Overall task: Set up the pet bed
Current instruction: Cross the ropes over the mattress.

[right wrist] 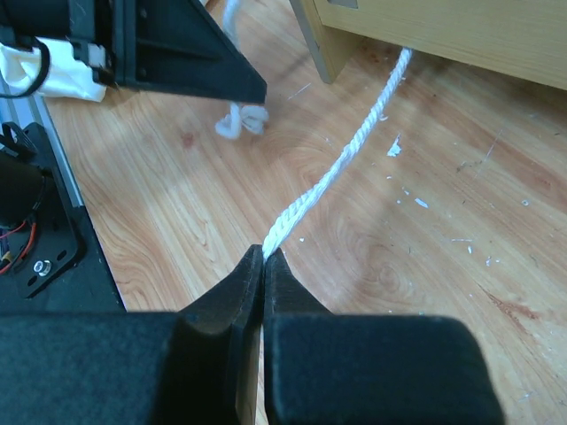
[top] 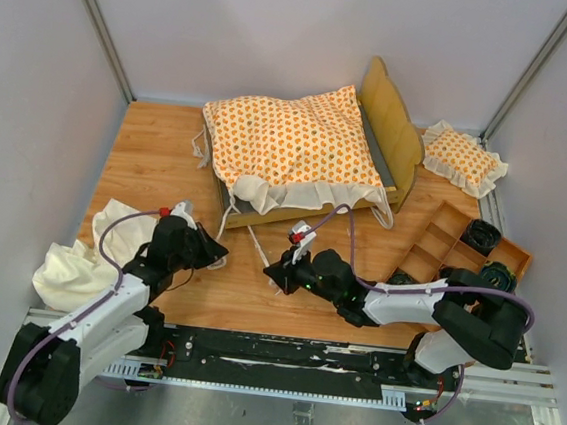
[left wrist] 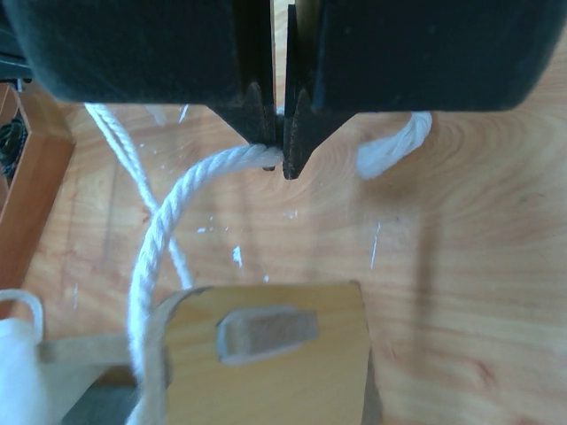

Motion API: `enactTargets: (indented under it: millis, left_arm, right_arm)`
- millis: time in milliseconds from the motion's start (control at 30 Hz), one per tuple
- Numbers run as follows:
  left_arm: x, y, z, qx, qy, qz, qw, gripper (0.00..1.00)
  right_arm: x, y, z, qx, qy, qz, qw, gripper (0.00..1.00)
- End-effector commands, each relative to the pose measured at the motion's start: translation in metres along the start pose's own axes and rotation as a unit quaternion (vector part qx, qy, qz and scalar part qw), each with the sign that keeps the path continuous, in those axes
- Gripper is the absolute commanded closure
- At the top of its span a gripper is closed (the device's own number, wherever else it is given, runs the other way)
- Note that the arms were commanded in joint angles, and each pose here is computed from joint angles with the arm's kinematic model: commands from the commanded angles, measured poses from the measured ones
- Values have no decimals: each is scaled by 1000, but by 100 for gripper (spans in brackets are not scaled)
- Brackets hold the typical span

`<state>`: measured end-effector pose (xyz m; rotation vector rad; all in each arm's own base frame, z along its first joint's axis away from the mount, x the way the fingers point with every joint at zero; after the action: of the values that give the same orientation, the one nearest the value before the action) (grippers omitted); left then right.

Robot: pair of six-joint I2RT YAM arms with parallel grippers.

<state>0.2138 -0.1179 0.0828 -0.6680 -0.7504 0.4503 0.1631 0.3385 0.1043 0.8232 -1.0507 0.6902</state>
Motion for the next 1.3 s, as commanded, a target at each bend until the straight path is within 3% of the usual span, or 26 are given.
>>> enactTargets:
  millis: [0, 400, 433, 533, 633, 733, 833, 1067, 1267]
  left_arm:
    - [-11, -5, -13, -23, 1, 25, 999, 100]
    - [-19, 5, -38, 25, 5, -5, 1000, 95]
    - [-19, 5, -38, 26, 3, -5, 1000, 91]
    - [-9, 9, -33, 53, -23, -5, 998, 68]
    - [27, -2, -15, 85, -93, -21, 992, 55]
    - [66, -30, 8, 84, -159, -31, 983, 53]
    - [92, -63, 23, 57, -186, -34, 980, 52]
    - [115, -107, -3, 20, -178, -38, 983, 64]
    - [120, -101, -35, 64, -167, -47, 983, 60]
  right_arm:
    - [9, 17, -3, 34, -12, -7, 999, 100]
    - [5, 18, -2, 38, -9, 1, 999, 100]
    - [4, 18, -2, 36, -7, 2, 999, 100]
    - [1, 16, -3, 33, 1, 6, 999, 100]
    - [-2, 15, -4, 31, 7, 11, 999, 100]
    - [-5, 13, -5, 26, 12, 17, 999, 100]
    - [-5, 12, -7, 25, 12, 20, 999, 100]
    - [-1, 15, -13, 32, 11, 27, 999, 100]
    - [-3, 16, -16, 38, 16, 26, 999, 100]
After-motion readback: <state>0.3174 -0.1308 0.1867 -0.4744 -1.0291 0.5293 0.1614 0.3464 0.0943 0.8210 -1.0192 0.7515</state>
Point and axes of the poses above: each gripper's point midway between its finger pads, its own z axis back along the fingers, its own y axis along the line the jaws close on, x = y × z, the point moved 3 cm from there along z, back along the fingers, and after that the axes turned 6 degrees about z, right-handed, at the moved point
